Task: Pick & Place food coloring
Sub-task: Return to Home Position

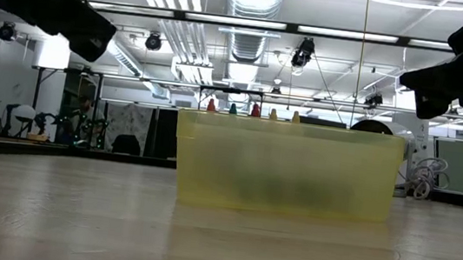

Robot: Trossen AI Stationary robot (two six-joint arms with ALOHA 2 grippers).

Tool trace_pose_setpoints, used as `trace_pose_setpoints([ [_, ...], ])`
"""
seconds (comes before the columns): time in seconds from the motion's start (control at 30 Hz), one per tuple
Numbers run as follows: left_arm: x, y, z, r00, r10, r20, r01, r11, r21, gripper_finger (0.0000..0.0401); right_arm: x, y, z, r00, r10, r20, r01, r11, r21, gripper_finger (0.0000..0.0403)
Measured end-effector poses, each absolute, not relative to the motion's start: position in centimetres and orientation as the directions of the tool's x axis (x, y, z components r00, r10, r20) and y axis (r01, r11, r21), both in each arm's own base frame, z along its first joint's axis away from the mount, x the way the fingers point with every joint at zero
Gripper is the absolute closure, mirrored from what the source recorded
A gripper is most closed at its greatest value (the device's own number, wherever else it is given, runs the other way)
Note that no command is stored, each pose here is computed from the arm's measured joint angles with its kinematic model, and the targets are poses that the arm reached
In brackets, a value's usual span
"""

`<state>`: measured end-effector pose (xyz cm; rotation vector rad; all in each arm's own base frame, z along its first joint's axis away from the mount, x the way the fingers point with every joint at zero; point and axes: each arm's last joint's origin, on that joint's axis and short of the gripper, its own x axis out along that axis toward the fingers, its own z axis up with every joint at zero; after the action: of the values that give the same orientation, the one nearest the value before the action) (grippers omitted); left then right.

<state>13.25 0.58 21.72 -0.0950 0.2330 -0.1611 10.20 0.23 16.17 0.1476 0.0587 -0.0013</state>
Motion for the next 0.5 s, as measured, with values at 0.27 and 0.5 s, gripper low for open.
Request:
trace_pose_setpoints([
  [0.27,12.0,0.5,20.7,0.969,-0.168,-0.181,0.147,0.981,-0.127,0.0401,10.2,0.2,16.2,0.998,0.003,-0.059,0.006,0.989,0.147,0.039],
  [0.5,11.2,0.4,20.1,0.977,-0.168,-0.133,0.152,0.981,-0.117,0.0401,10.2,0.2,16.2,0.998,0.003,-0.059,0.006,0.989,0.147,0.039],
])
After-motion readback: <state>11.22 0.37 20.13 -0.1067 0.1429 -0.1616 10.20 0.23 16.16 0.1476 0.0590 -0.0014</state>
